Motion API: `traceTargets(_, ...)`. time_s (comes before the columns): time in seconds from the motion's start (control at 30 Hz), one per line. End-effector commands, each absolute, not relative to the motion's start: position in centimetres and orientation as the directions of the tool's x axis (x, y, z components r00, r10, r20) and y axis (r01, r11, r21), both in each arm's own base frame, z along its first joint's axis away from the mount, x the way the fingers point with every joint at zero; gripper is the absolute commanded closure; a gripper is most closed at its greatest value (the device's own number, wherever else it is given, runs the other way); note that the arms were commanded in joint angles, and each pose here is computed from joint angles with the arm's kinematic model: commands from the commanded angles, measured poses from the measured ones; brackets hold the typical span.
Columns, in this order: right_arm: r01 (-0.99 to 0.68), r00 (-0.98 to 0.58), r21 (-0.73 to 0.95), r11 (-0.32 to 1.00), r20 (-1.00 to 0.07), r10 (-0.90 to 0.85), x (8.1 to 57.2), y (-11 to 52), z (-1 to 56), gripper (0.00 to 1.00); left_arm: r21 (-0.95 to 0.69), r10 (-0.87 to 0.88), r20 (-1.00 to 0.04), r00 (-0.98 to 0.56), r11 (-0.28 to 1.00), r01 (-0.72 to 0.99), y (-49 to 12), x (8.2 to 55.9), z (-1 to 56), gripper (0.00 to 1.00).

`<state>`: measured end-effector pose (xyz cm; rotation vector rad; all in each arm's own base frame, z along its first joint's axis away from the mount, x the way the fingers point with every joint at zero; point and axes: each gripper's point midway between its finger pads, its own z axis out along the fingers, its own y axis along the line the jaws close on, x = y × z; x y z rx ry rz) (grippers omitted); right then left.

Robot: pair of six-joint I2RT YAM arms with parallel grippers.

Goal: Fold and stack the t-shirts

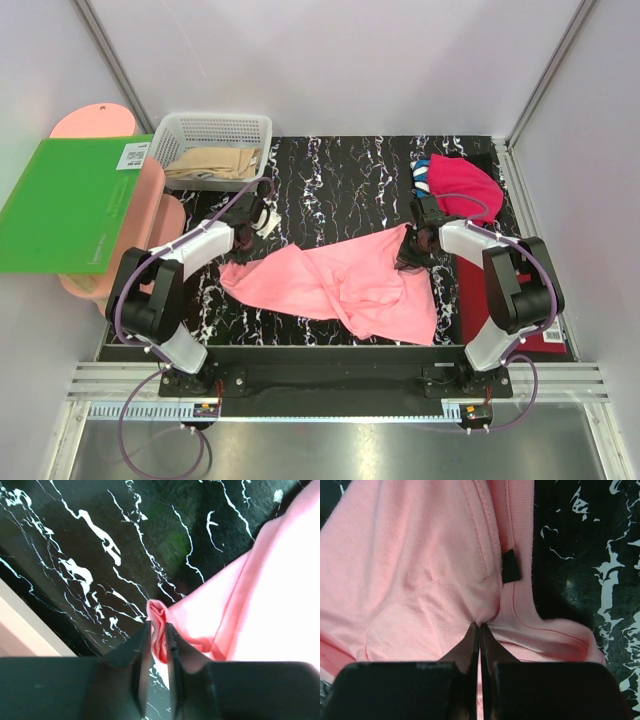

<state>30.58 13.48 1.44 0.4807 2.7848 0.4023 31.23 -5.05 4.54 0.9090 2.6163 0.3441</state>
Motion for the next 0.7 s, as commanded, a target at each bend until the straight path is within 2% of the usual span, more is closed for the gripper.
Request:
traceTargets(0.0,0.262,-0.903,0.344,0.902,-0.244,0.355,30.5,13.9,3.1,1.0,0.313,0.631,-0.257,-0.732,0.771,0.555,-5.3,30.9,4.5,0.75)
traceTargets(0.17,0.259,-0.901,0.348,0.901,-0.25,0.355,30.6,14.0,3.5,1.0,0.318,0.636,-0.252,-0.73,0.766,0.558,-5.2,30.9,4.5,0.65)
traceTargets(0.27,0.257,-0.9,0.348,0.902,-0.254,0.354,30.7,14.0,3.8,1.0,0.313,0.635,-0.251,-0.731,0.768,0.559,-5.3,31.0,4.4,0.65)
traceTargets(0.33,0.258,-0.898,0.347,0.901,-0.257,0.356,30.8,14.0,4.0,1.0,0.314,0.635,-0.245,-0.732,0.767,0.56,-5.3,30.9,4.2,0.76)
traceTargets(0.4,0.256,-0.897,0.348,0.902,-0.262,0.356,30.9,13.9,4.2,1.0,0.313,0.639,-0.232,-0.734,0.763,0.565,-5.2,30.9,3.9,0.99)
traceTargets(0.57,0.255,-0.894,0.345,0.903,-0.273,0.356,31.2,13.9,4.6,1.0,0.342,0.641,-0.239,-0.73,0.759,0.554,-4.9,31.4,4.6,1.0)
traceTargets(0.67,0.247,-0.88,0.33,0.911,-0.316,0.353,32.0,13.4,5.8,1.0,0.396,0.643,-0.288,-0.71,0.755,0.523,-4.6,32.7,7.3,1.0)
